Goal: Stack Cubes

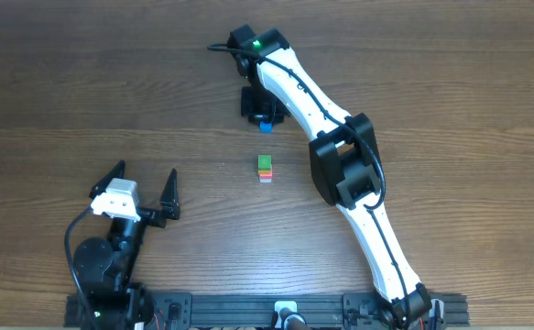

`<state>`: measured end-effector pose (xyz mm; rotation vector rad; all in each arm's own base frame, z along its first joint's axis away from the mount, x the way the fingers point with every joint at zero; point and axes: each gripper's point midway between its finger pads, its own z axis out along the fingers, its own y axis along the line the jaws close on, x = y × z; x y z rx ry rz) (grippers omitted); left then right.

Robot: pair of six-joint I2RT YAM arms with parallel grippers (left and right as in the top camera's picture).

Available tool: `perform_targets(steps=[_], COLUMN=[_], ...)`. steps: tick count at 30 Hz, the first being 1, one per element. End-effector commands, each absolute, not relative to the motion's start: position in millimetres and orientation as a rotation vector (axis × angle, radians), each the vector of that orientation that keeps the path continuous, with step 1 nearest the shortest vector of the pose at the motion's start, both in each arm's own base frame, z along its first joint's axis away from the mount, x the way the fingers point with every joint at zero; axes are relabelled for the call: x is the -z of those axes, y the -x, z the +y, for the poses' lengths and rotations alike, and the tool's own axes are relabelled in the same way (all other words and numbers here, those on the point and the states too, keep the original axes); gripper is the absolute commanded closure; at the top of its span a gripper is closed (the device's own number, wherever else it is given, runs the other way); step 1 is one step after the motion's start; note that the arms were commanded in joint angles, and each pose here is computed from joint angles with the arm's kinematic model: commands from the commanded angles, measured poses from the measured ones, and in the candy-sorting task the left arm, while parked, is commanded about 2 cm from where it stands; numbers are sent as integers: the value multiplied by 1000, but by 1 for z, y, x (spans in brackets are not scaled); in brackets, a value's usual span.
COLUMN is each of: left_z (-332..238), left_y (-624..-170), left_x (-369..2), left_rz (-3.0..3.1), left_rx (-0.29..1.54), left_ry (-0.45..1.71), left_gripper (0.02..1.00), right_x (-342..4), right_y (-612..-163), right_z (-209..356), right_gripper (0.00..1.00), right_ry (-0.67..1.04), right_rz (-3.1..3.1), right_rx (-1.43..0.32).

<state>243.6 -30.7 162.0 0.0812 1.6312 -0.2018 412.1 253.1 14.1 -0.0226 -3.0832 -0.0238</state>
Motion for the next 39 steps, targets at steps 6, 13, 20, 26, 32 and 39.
perform_targets(steps=[6, 13, 20, 26, 32, 39], left_z=[-30, -30, -30, -30, -30, -30], left_y=[-244, -244, -244, -244, -244, -244], left_x=[-160, -160, -160, -160, -160, -160], left_rz=[1631, 1631, 1631, 1631, 1631, 1631], left_rx=[191, 191, 191, 191, 191, 191], left_ry=[-93, -93, -93, -93, -93, -93], left_gripper=[20, 20, 18, 20, 18, 18], right_x=[-7, -32, -98, -151, -172, -164], right_y=[-409, -409, -406, -387, -357, -324], right_z=[250, 249, 248, 241, 245, 261], right_gripper=[822, 886, 989, 991, 991, 987], right_ry=[34, 32, 2, -26, -75, -141], right_rz=[-3062, -3088, -3204, -3253, -3233, -3145], right_rx=[11, 30, 44, 52, 25, 8])
